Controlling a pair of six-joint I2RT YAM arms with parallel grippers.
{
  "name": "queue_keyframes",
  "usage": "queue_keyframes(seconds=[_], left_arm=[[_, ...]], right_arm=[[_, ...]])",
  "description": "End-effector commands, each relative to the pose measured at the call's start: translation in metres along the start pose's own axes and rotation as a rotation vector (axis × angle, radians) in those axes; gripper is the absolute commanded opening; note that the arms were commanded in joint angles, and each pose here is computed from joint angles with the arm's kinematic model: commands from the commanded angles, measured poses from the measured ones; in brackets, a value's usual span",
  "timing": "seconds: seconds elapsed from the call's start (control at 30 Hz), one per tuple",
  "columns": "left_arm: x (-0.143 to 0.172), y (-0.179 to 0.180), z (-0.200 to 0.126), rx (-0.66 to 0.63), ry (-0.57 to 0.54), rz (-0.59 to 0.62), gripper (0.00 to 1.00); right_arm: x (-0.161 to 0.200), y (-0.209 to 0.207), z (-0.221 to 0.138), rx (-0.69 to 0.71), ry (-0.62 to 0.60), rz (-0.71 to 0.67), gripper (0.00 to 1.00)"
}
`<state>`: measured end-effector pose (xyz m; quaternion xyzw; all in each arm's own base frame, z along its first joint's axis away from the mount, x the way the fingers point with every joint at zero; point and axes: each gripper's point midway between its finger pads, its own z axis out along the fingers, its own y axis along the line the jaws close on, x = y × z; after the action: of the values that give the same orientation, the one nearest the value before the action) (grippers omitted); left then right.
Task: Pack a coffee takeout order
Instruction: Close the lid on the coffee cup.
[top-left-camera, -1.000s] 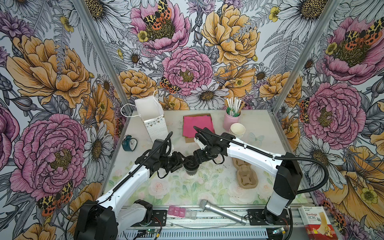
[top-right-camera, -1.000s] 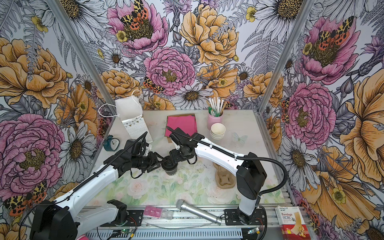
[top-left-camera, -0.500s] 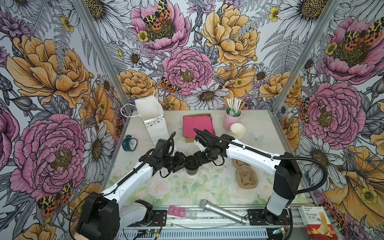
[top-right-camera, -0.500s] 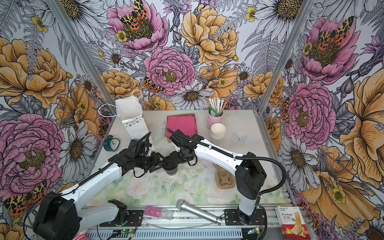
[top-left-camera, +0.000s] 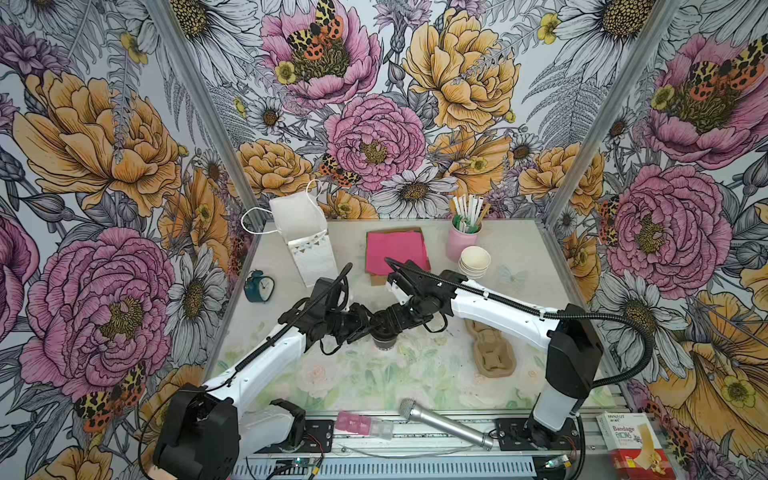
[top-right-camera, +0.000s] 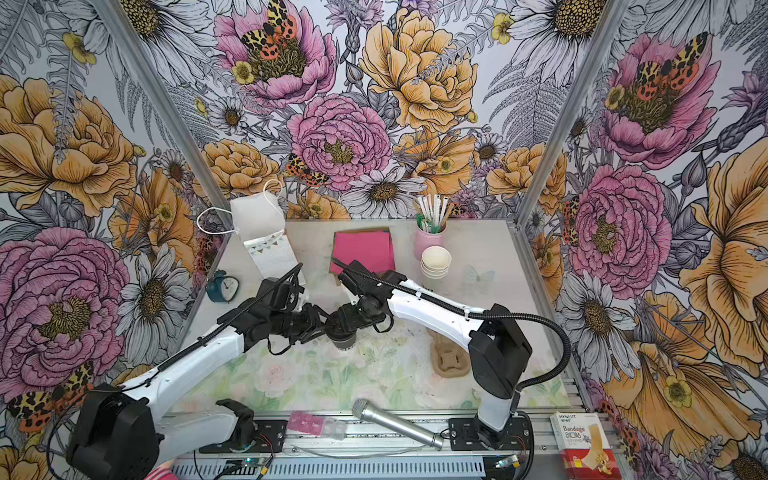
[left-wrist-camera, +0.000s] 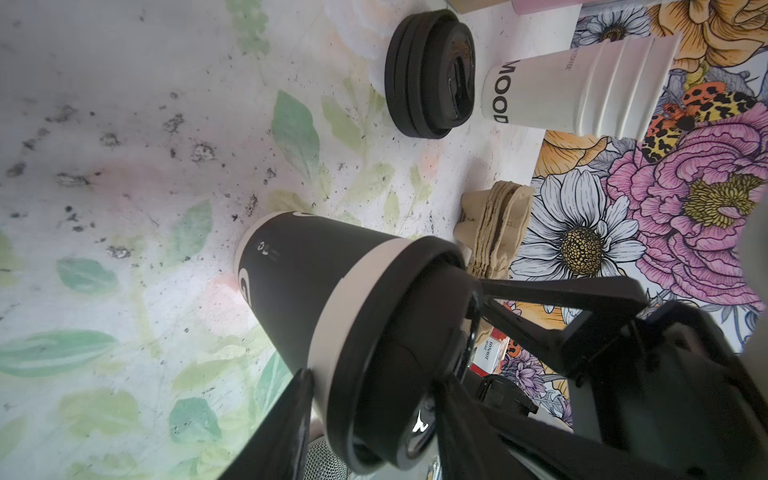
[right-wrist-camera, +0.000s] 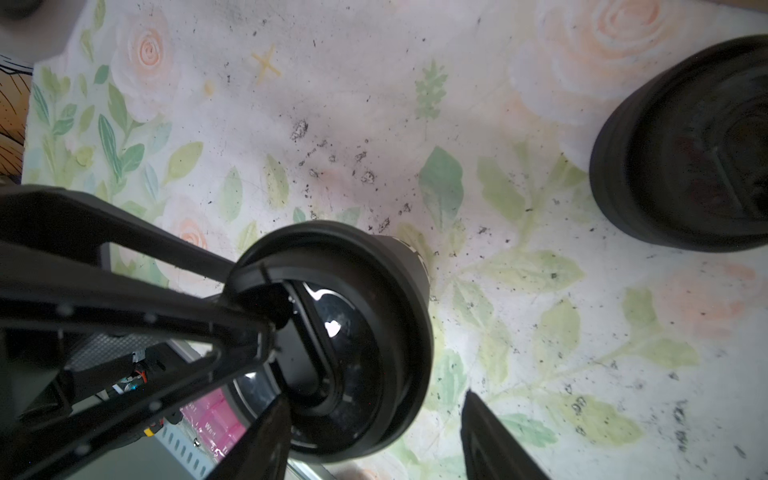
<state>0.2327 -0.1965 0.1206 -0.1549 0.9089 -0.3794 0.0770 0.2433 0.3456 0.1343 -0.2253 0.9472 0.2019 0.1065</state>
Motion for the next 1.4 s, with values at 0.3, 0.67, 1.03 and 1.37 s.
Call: queue_keyframes(seconds=[0.3, 0.67, 1.03, 1.37], left_arm=[[0.009, 0.016, 0.013, -0.050, 0.023, 0.000, 0.38], [0.015, 0.023, 0.019, -0.071, 0.040, -0.008, 0.32], [0.027, 0.034, 0.027, -0.109, 0.072, -0.016, 0.30], [0.032, 0.036, 0.024, -0.112, 0.067, -0.028, 0.32]], right_arm=[[0.028, -0.014, 0.024, 0.038, 0.085, 0.035, 0.66], [0.043, -0.026, 0.028, 0.055, 0.104, 0.071, 0.66], [0.059, -0.041, 0.034, 0.071, 0.126, 0.116, 0.66], [0.066, -0.052, 0.037, 0.081, 0.136, 0.133, 0.65]])
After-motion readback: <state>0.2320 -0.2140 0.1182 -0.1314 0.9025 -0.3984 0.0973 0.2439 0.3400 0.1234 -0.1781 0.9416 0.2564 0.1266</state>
